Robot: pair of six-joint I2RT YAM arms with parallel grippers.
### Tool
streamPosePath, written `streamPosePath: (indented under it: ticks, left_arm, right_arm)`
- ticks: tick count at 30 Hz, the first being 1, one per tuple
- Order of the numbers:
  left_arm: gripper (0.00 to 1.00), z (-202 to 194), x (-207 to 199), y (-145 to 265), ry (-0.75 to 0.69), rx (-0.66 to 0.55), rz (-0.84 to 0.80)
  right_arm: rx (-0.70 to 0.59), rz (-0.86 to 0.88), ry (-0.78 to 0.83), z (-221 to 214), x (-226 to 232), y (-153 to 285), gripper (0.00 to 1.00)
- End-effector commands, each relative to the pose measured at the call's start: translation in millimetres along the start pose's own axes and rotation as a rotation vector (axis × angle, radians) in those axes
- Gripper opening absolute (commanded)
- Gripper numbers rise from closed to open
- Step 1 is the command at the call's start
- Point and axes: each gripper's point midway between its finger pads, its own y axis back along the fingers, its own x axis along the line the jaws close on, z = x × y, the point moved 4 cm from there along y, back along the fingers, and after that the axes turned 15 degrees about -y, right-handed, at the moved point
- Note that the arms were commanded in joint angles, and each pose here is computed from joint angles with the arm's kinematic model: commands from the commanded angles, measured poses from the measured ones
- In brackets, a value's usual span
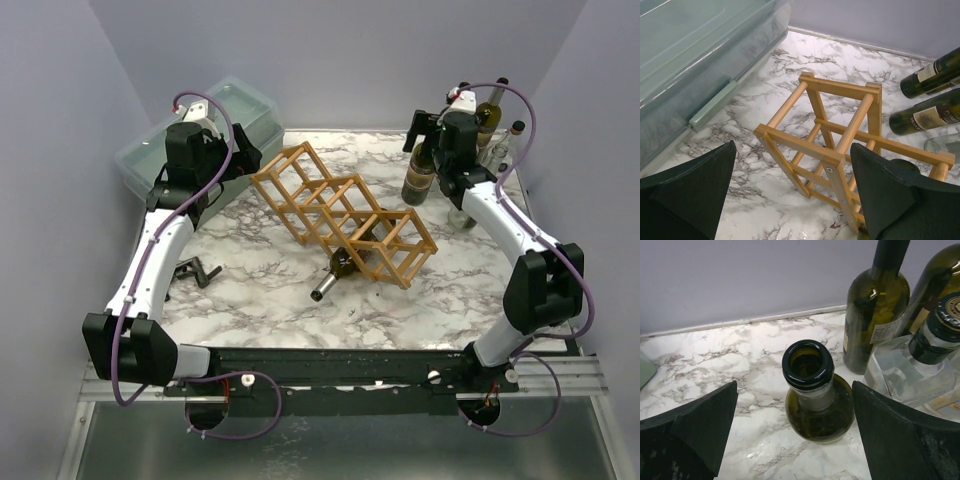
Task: Put the wine bottle on the wine rack
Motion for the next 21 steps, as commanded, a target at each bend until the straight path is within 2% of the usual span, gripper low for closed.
streamPosePath:
  ticks: [1, 14, 21]
  left_arm:
    - [0.97, 5.2, -5.4, -0.2, 0.002, 0.000, -0.027]
    - [0.97, 1.7, -2.2, -2.7, 0.003, 0.015, -0.005]
    - [0.97, 1.8, 1.1, -1.8, -0.011, 0.017, 0.017]
  right_arm:
    - [-0.104, -0.055, -0.005, 13.3, -8.3, -6.9, 0.96]
    - [-0.101, -0.091, 0.024, -5.6, -18.5, -24.8, 0.89]
    - [-0.098, -0.097, 0.047, -16.7, -23.5, -34.6, 0.78]
